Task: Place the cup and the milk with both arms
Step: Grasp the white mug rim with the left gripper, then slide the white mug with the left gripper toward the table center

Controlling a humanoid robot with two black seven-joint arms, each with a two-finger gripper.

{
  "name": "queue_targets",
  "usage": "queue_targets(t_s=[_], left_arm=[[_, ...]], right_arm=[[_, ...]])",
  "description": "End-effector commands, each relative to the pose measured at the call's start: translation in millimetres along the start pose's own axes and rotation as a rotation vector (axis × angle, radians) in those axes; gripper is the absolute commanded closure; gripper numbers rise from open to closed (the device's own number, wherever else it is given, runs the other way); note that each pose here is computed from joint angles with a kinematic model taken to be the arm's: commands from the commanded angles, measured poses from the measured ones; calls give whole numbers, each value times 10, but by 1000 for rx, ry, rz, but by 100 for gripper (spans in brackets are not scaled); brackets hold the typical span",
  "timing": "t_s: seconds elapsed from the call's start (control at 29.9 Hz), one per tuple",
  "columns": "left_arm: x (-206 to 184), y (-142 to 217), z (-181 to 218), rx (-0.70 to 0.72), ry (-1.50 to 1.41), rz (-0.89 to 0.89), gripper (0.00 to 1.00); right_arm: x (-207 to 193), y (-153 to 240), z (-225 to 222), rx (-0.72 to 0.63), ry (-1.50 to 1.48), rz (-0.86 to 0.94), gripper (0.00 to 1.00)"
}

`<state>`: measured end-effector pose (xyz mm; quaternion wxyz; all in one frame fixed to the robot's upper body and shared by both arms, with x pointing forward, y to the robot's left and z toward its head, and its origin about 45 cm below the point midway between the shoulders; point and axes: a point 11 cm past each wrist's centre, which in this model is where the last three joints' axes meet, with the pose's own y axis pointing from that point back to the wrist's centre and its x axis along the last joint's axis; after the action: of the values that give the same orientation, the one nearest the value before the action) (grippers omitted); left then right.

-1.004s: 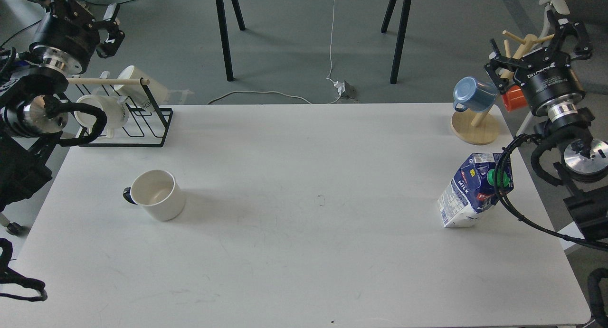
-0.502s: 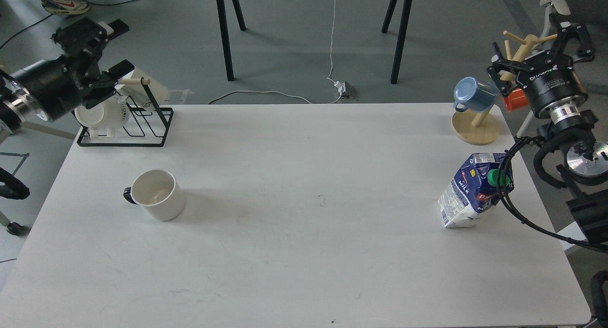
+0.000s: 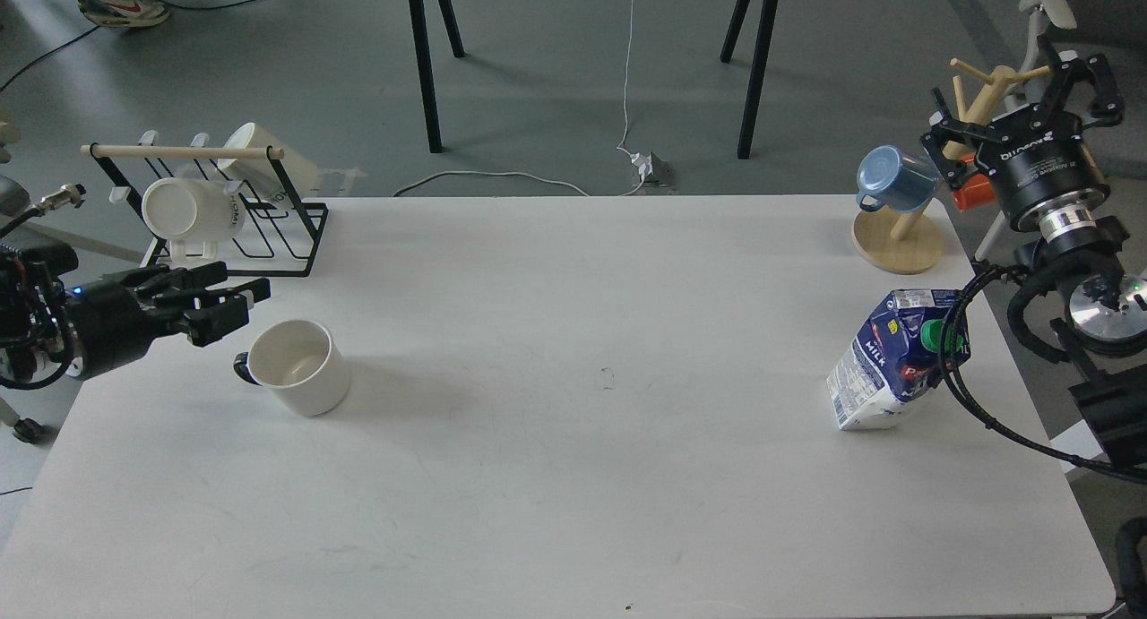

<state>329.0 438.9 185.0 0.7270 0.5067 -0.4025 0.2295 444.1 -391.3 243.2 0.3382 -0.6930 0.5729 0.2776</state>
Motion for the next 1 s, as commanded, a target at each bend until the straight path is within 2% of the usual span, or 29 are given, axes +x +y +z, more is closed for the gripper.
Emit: queue_targets(t_s=[0.0, 0.13, 0.47, 0.6, 0.64, 0.7, 0.77, 0.97], left_arm=[[-209, -133, -91, 36, -5, -42, 43], [-443, -261, -114, 54, -22, -93, 47], [-624, -271, -198, 97, -50, -121, 48], [-640, -272, -199, 102, -49, -123, 53], [-650, -276, -192, 99, -47, -125, 57], [-661, -308, -153, 86, -44, -124, 70], [-686, -322, -123, 73, -38, -130, 92], [-687, -359, -23, 32, -46, -137, 95]], right_arm=[[-3, -1, -27, 6, -1, -1, 1], [-1, 4, -80, 14, 6, -1, 1], [8, 8, -106, 17, 10, 2, 1], [13, 13, -135, 19, 15, 3, 1], [14, 14, -131, 18, 16, 3, 1], [15, 15, -138, 19, 17, 3, 1], [16, 16, -145, 19, 18, 4, 1], [20, 20, -167, 21, 23, 5, 1]])
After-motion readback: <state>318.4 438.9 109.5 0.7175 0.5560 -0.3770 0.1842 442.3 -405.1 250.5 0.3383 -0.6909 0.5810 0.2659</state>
